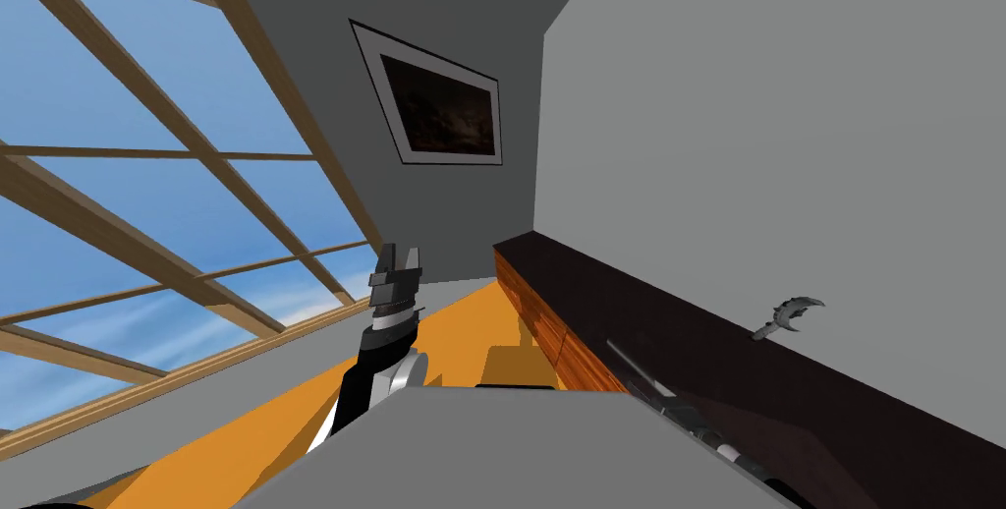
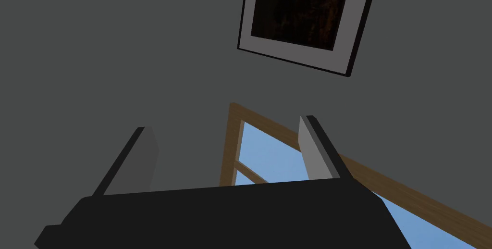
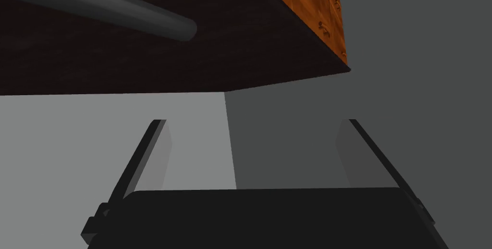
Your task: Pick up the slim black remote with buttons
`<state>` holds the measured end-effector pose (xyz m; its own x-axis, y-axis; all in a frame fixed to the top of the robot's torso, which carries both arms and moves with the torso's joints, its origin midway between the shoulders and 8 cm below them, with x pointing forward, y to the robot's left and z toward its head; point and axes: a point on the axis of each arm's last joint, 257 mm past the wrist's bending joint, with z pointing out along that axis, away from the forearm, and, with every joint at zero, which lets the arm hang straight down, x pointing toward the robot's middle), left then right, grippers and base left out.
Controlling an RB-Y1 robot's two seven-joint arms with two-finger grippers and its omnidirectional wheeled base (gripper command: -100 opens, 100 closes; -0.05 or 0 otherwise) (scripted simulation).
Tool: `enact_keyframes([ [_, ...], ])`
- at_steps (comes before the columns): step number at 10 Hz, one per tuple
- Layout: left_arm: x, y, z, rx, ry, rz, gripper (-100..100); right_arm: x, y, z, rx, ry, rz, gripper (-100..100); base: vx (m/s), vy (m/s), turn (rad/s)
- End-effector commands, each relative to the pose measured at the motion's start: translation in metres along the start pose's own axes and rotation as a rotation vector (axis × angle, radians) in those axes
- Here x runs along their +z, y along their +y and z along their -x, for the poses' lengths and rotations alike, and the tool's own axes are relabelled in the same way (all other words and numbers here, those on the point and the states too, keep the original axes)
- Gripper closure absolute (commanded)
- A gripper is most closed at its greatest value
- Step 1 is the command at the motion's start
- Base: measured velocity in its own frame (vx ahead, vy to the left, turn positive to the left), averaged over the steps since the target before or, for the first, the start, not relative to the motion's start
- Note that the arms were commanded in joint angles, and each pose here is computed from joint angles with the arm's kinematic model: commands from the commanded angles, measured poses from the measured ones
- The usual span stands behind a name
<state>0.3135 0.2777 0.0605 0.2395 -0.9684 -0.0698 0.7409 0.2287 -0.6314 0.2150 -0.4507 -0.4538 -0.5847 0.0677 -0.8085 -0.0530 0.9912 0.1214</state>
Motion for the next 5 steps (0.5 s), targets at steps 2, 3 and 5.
enact_keyframes([
  [2,0.0,0.0,0.0,0.0,0.0,0.0,0,-0.008,-0.017,-0.023,-0.043,0.07,-0.021,-100,0.052,0.025,0.183],
  [3,0.0,0.0,0.0,0.0,0.0,0.0,0,-0.009,-0.019,-0.026,-0.04,0.075,-0.025,-100,0.023,0.007,-0.047],
  [5,0.0,0.0,0.0,0.0,0.0,0.0,0,-0.019,-0.033,-0.046,-0.075,0.136,-0.042,-100,0.041,0.023,0.169],
])
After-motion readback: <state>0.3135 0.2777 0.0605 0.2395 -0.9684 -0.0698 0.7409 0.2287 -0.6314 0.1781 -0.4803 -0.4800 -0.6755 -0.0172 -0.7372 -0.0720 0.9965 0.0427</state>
